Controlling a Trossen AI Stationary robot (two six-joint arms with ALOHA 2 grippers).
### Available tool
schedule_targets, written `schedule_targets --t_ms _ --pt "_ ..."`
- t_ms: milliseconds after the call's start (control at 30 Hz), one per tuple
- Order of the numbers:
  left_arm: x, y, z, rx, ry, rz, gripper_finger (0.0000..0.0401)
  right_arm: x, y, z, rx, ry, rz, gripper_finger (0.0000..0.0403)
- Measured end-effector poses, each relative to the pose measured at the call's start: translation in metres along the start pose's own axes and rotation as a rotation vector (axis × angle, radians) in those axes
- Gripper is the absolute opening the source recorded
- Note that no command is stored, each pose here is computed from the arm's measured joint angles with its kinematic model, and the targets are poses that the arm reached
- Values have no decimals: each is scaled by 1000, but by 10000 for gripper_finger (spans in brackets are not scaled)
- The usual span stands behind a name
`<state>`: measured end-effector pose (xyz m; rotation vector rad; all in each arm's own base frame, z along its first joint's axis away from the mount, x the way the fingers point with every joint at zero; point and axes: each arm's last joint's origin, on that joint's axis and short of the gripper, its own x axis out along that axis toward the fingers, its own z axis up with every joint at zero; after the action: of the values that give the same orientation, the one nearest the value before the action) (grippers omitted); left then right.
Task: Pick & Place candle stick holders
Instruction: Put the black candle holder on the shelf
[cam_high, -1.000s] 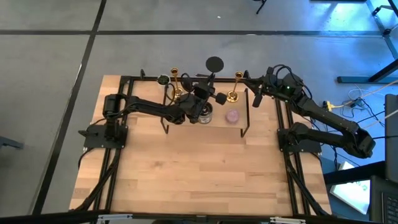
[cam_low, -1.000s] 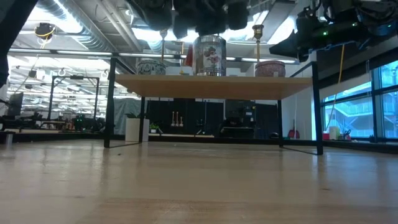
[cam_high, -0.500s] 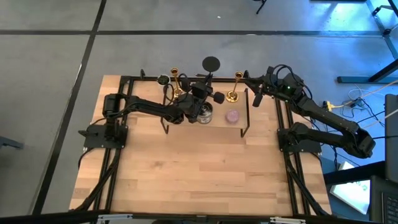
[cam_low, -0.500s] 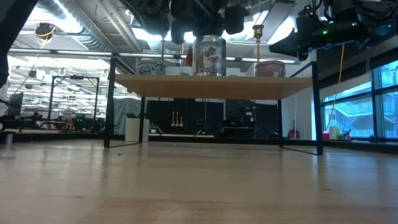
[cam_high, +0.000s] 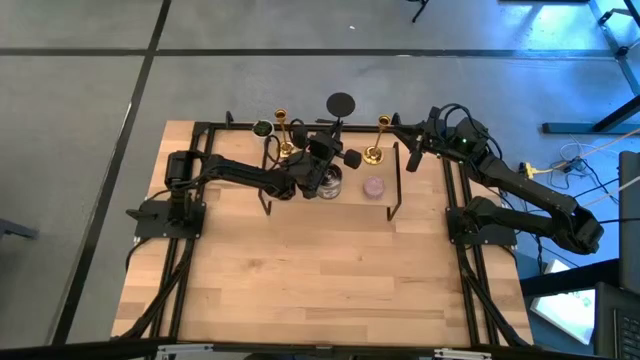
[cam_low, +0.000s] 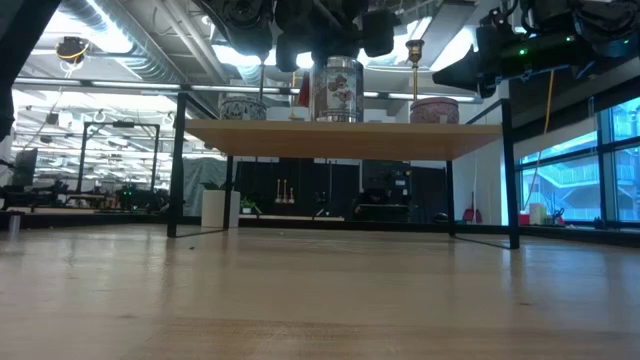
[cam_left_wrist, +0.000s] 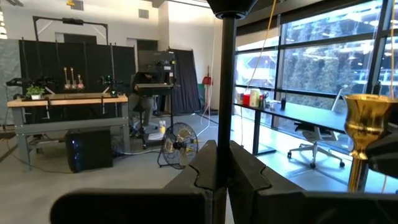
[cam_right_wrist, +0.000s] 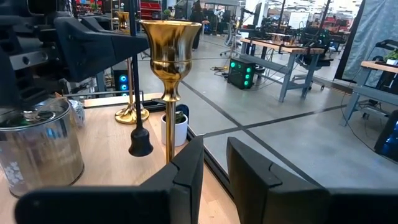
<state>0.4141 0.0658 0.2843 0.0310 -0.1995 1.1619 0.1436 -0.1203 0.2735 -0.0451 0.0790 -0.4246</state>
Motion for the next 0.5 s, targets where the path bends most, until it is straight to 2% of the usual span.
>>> schedule_targets --t_ms 267,500 --pt "0 0 -1 31 8 -6 10 0 0 0 0 -1 0 73" --pt "0 -3 -7 5 13 -36 10 0 0 1 -3 -8 0 73"
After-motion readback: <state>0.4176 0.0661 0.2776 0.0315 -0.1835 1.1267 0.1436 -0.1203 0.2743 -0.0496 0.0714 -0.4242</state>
